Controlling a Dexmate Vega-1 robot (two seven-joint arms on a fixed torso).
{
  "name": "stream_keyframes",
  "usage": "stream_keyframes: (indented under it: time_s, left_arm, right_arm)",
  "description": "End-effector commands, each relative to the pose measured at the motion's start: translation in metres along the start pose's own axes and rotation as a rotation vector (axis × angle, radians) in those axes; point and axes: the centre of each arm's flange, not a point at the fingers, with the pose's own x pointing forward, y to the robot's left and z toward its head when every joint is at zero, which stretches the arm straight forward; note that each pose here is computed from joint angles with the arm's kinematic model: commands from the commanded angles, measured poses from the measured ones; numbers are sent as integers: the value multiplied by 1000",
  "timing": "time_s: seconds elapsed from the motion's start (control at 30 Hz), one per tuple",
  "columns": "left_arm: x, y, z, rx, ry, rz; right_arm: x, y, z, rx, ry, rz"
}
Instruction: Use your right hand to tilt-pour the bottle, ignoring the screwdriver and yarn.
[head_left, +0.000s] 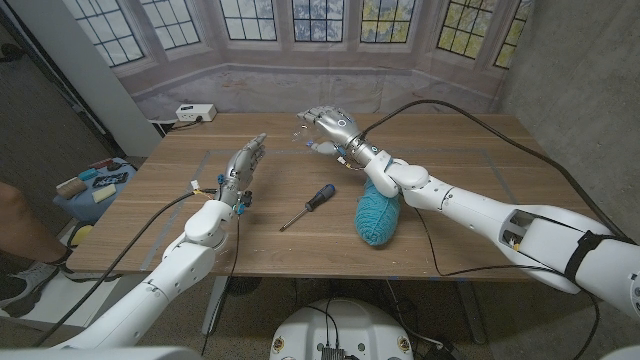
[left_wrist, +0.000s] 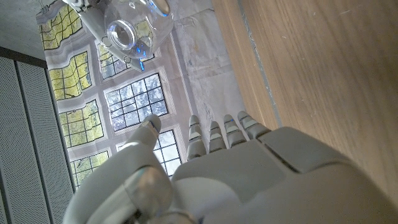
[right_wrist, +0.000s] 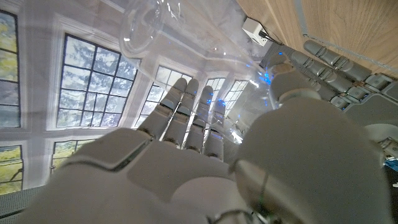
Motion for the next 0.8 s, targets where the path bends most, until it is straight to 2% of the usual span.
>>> stream_keyframes:
  time_s: [0.03, 0.27, 0.53, 0.8]
  left_arm:
    - [2, -3, -7, -14, -1, -2]
    - [1, -4, -10, -24, -3, 1]
    - [2, -3, -11, -28, -11, 4]
    - [3, 2, -6, -15, -14, 6]
  right_arm:
    - [2, 5, 3, -93, -57, 39]
    - [4, 8, 6, -146, -83, 55]
    - [4, 15, 8, -233, -119, 40]
    - [3, 18, 9, -288, -135, 26]
